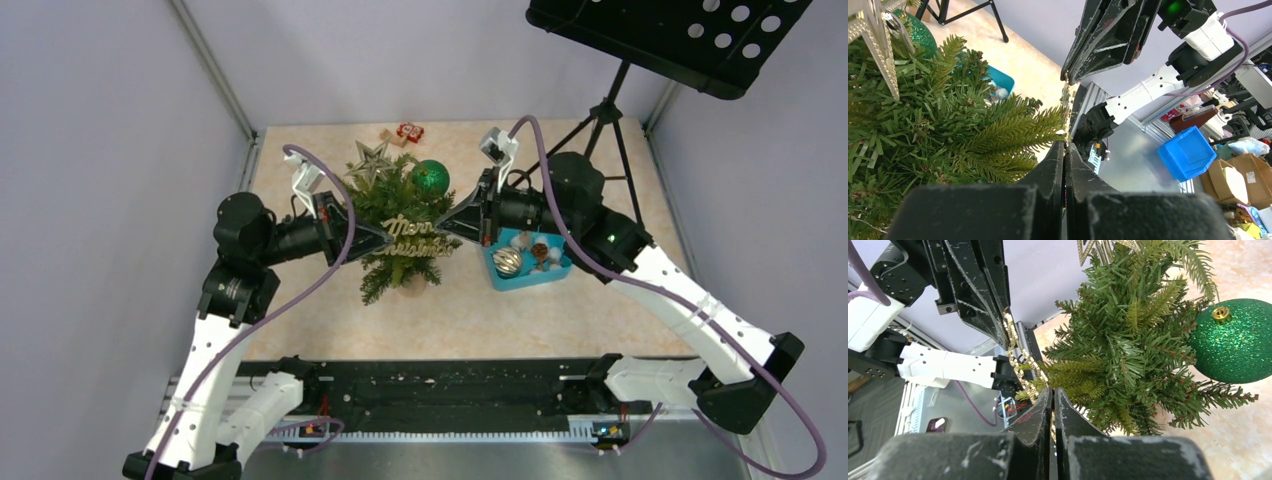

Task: Decorate the small christmas tree

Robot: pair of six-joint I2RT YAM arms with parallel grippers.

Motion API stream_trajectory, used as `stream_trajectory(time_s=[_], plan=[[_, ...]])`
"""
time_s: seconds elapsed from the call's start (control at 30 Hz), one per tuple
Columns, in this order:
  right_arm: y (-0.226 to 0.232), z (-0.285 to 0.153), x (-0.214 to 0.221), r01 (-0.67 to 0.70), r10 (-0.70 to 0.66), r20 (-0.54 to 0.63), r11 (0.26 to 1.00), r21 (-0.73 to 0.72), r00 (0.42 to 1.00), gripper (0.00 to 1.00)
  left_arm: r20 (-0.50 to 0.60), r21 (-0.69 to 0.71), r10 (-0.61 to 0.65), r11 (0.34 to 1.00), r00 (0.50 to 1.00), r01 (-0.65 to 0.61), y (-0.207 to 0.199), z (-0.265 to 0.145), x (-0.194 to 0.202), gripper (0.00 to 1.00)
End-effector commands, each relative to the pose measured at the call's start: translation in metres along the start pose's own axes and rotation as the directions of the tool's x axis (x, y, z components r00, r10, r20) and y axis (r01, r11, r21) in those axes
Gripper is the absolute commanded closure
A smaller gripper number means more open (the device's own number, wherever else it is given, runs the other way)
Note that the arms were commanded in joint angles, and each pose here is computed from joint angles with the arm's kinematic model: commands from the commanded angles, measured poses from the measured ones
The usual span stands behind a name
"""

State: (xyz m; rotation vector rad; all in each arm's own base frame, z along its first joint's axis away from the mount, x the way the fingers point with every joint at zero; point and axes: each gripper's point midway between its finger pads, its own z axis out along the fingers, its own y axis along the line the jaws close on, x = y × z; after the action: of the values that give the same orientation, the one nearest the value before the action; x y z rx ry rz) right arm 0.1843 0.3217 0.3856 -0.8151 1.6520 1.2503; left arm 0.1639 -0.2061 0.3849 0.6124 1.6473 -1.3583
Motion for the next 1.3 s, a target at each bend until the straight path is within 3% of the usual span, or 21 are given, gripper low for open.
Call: stream_trajectory(time_s=[0.0,1.27], plan=[[-0.006,-0.001,-0.037,0.076,-0.082,0.111,0.996,0.053,0.990,1.00,-0.006,0.029,0.007,1.000,1.000,-0.006,-0.009,-0.002,-0.002,1.00],[-0.029,0.017,0.004,0.026,-0.029,0.059,0.998,0.060,0.998,1.00,-0.026,-0.059,-0.013,0.998,1.000,0.011,0.019,-0.003,0.014,1.00]])
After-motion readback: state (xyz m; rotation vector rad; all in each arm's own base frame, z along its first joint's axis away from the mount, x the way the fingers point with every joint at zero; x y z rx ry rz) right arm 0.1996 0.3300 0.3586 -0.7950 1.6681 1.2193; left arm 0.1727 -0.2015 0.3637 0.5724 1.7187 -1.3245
